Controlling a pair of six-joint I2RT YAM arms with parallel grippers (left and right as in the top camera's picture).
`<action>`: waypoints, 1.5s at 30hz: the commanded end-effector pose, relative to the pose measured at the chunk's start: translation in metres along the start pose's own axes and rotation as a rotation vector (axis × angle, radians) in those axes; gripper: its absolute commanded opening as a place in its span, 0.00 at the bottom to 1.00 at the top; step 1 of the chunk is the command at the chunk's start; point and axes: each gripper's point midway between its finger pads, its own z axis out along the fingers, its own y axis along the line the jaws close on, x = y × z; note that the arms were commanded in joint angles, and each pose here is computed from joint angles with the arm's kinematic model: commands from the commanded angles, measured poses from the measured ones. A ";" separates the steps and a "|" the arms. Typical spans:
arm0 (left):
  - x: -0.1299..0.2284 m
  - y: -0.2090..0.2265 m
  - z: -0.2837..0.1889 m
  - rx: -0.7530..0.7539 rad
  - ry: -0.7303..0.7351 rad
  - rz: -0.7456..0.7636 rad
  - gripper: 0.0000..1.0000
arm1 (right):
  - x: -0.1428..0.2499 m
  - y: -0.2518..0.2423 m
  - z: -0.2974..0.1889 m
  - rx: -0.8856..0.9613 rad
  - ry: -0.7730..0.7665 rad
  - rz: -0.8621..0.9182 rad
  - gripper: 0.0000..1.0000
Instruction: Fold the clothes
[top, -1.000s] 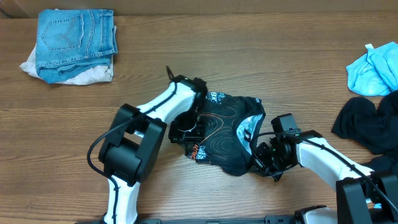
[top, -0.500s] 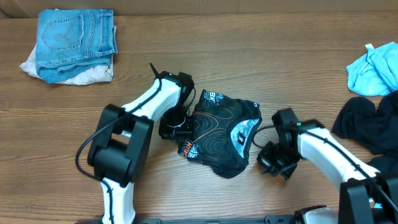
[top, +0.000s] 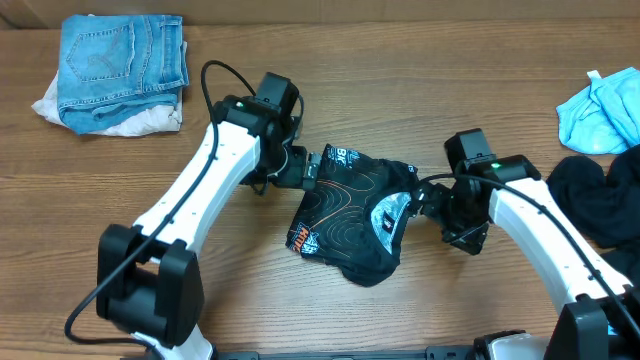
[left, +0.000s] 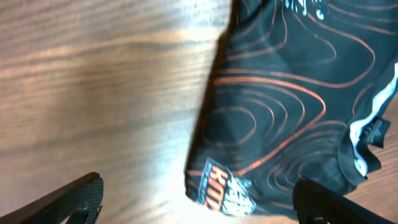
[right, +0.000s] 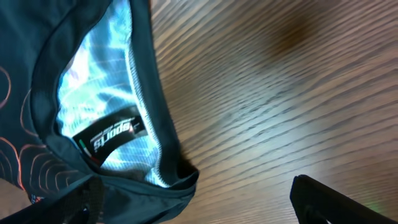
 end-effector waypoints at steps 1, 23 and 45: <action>-0.005 -0.011 0.019 0.111 0.040 0.071 1.00 | -0.018 0.000 -0.015 -0.065 -0.036 -0.006 1.00; 0.007 -0.042 0.108 0.358 0.227 0.144 0.92 | -0.019 0.010 -0.046 -0.423 0.075 -0.098 1.00; 0.005 -0.052 0.139 0.396 0.247 0.094 0.04 | -0.019 0.011 -0.047 -0.431 0.077 -0.099 1.00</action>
